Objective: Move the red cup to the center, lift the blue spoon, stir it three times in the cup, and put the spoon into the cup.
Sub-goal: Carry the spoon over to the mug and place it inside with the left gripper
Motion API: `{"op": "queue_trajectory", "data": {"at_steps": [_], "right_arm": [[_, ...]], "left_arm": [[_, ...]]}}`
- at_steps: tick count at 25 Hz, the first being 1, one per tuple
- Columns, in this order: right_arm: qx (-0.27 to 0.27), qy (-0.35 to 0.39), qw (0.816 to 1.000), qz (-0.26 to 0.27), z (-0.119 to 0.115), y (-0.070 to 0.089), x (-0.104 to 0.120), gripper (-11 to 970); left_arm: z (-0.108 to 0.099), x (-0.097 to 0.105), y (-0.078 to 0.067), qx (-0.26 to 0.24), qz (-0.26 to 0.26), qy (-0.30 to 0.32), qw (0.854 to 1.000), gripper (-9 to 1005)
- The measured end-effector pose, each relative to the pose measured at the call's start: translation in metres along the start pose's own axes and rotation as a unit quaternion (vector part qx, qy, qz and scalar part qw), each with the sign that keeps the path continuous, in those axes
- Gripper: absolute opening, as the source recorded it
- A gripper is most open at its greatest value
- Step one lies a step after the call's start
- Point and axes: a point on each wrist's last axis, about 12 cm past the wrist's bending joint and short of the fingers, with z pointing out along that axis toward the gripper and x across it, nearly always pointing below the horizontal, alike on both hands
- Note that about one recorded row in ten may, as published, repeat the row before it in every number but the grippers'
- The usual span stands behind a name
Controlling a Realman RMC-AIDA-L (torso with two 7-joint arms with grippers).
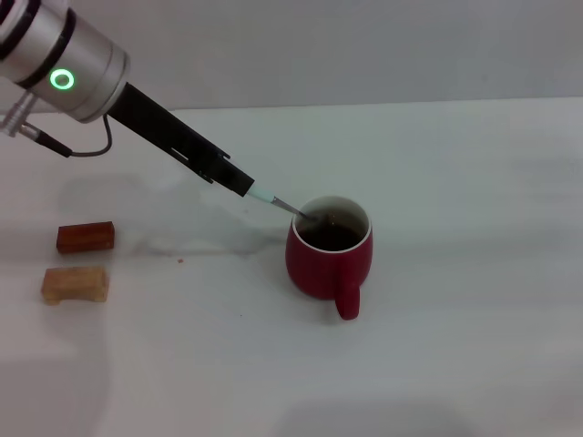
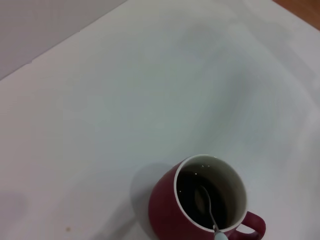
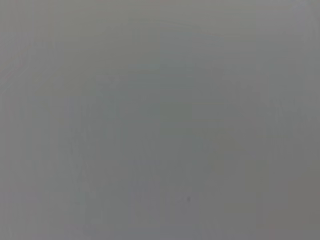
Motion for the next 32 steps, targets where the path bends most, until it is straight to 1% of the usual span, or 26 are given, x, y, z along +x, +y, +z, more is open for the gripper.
{"op": "queue_trajectory", "data": {"at_steps": [9, 20, 27, 32], "right_arm": [[0.005, 0.004, 1.000, -0.001, -0.003, -0.005, 0.002, 482], [0.011, 0.008, 1.000, -0.002, -0.008, -0.010, 0.005, 482], [0.015, 0.008, 1.000, 0.000, -0.009, -0.012, 0.005, 482], [0.016, 0.008, 1.000, 0.000, -0.009, -0.012, 0.005, 482]], "left_arm": [[0.013, -0.004, -0.007, 0.002, 0.014, 0.017, 1.000, 137], [0.027, -0.009, -0.010, -0.018, 0.028, 0.020, 0.999, 137], [0.029, -0.012, -0.008, -0.027, 0.027, 0.007, 0.999, 138], [0.023, -0.008, -0.001, -0.034, 0.019, 0.005, 0.999, 138]]}}
